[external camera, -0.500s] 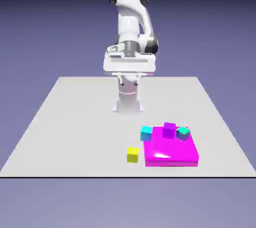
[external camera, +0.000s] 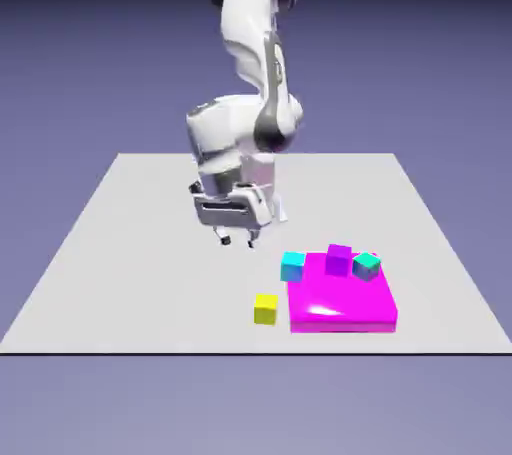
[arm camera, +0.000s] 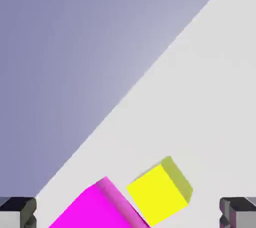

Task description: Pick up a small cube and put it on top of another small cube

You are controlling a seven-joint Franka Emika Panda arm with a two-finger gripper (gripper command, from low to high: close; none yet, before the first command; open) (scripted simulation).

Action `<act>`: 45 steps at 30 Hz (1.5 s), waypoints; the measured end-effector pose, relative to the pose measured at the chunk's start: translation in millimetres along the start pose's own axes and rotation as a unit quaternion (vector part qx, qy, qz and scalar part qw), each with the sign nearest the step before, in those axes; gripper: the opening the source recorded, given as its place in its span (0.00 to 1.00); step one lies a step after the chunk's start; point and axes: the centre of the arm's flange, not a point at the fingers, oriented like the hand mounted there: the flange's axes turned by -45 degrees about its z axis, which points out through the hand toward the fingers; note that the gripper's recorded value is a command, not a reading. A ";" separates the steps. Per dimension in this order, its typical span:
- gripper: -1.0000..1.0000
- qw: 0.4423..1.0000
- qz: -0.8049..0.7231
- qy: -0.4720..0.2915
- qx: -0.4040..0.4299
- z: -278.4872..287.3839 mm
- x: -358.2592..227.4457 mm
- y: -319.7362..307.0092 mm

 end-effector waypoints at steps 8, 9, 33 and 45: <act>0.50 0.950 0.273 -0.149 0.010 77.4 21.0 35.3; 0.50 0.938 0.305 -0.166 0.012 86.5 23.1 39.4; 0.00 0.916 0.297 -0.270 0.022 56.3 -90.7 -32.0; 0.00 0.939 0.248 -0.233 -0.048 63.5 -178.7 -19.4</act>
